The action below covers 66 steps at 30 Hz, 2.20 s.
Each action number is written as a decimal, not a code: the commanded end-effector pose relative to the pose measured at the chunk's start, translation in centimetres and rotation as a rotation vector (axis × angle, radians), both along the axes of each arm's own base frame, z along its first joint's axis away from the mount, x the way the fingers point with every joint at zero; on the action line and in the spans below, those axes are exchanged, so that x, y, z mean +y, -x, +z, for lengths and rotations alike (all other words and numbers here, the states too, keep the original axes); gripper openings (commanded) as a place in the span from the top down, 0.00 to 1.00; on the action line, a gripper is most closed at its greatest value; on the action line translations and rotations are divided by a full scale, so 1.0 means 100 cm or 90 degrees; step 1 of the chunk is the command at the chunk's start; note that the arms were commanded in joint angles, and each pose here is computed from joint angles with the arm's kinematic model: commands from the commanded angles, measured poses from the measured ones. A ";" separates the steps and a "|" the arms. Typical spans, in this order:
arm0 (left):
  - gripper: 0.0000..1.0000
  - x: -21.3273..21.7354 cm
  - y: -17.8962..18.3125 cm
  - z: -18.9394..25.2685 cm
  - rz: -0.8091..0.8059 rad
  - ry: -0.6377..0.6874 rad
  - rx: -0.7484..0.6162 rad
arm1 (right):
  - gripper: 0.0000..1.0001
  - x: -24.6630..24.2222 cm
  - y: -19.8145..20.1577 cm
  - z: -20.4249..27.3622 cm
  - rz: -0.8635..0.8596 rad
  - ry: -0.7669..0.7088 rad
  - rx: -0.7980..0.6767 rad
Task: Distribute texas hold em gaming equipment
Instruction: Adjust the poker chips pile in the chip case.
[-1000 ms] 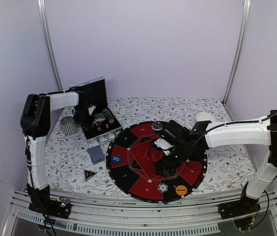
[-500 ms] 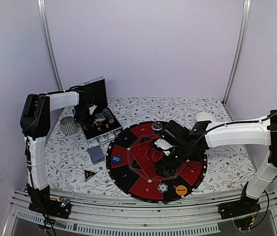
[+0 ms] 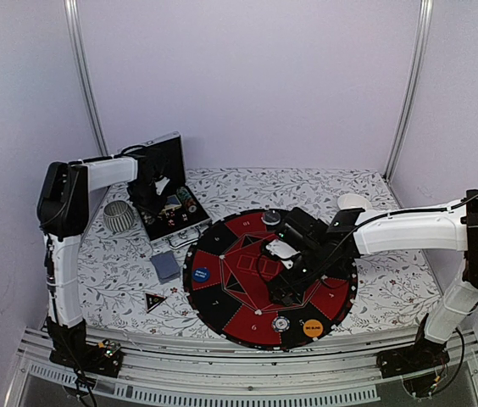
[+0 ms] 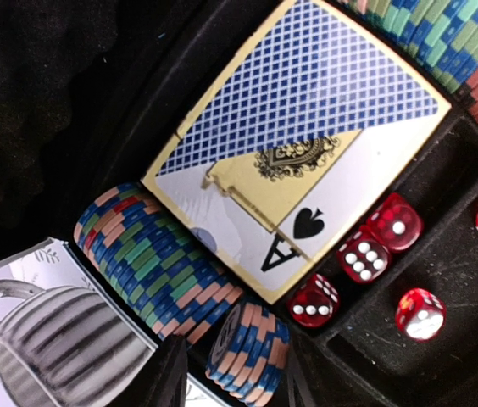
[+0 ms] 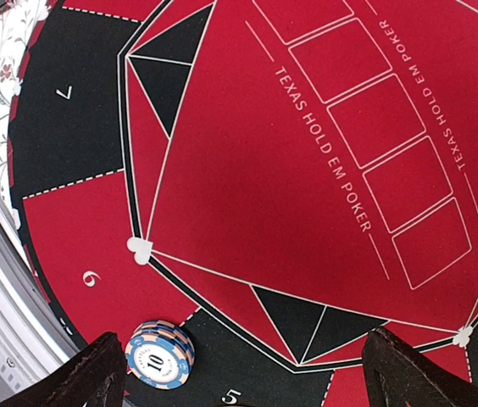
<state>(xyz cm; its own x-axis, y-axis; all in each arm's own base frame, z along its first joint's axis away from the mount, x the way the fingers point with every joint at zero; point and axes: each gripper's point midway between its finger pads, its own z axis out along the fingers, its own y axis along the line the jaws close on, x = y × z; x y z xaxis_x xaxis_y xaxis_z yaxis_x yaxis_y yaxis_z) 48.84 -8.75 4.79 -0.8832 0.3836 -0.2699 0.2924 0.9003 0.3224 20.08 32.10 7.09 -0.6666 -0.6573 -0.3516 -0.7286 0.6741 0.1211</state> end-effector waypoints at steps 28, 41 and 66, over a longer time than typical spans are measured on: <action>0.61 -0.004 0.049 -0.033 0.026 0.082 0.143 | 0.01 0.004 -0.001 0.000 0.007 -0.001 0.011; 0.61 0.013 0.020 -0.030 0.032 0.014 0.087 | 0.01 0.005 0.000 -0.001 0.009 -0.002 0.016; 0.61 0.027 -0.013 -0.009 0.046 0.038 0.003 | 0.01 0.002 0.002 -0.002 0.008 0.006 0.020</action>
<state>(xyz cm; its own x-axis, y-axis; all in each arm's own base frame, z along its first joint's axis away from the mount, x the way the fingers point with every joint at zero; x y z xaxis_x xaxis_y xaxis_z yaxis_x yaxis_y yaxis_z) 50.35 -6.49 5.46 -0.9005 0.3008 -0.3141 0.2173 0.9368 0.2743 19.65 31.83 6.21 -0.6707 -0.6713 -0.3154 -0.7307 0.6711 0.1253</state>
